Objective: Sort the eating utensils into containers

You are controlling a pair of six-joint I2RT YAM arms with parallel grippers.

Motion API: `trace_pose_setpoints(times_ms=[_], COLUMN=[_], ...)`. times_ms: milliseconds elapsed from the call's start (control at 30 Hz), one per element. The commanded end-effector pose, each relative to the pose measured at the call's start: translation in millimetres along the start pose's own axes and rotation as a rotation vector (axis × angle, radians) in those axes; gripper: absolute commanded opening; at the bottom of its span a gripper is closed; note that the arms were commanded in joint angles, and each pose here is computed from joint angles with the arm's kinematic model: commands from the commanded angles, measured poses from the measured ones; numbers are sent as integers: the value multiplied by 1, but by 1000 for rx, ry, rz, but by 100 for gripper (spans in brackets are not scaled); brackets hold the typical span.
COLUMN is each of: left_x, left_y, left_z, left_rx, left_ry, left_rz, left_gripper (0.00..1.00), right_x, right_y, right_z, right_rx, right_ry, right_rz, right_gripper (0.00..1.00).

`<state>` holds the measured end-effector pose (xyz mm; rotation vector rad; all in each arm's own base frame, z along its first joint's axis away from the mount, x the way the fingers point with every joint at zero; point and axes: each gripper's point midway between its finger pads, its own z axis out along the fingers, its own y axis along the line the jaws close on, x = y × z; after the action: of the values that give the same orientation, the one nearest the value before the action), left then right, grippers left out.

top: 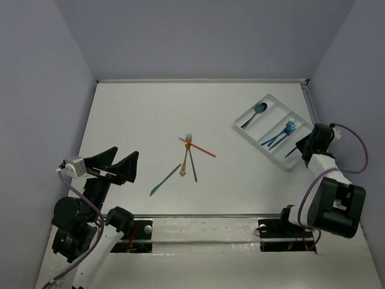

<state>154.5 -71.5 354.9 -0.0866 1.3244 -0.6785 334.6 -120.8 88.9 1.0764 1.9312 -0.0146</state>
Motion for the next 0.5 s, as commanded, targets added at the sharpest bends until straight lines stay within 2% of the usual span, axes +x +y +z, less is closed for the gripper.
trace_pose_setpoints(times_ms=[0, 200, 233, 333, 400, 467], left_x=[-9, -8, -8, -7, -7, -7], left_y=[-5, -5, -5, -5, -4, -4], left_z=[1, 2, 2, 2, 3, 3], left_rx=[24, 24, 23, 23, 21, 19], left_ry=[-38, -34, -34, -31, -30, -27], left_rz=[3, 3, 2, 3, 3, 4], left_gripper=[99, 99, 99, 99, 99, 99], right_x=[-24, -23, -25, -26, -26, -23], right_y=[12, 6, 9, 18, 34, 58], right_z=[2, 7, 7, 2, -4, -19], right_rx=[-43, -5, -17, -57, -128, -271], right_ry=[-77, -76, -78, -58, -29, 1], right_rz=[17, 12, 13, 6, 1, -7], right_gripper=[10, 26, 40, 54, 62, 63])
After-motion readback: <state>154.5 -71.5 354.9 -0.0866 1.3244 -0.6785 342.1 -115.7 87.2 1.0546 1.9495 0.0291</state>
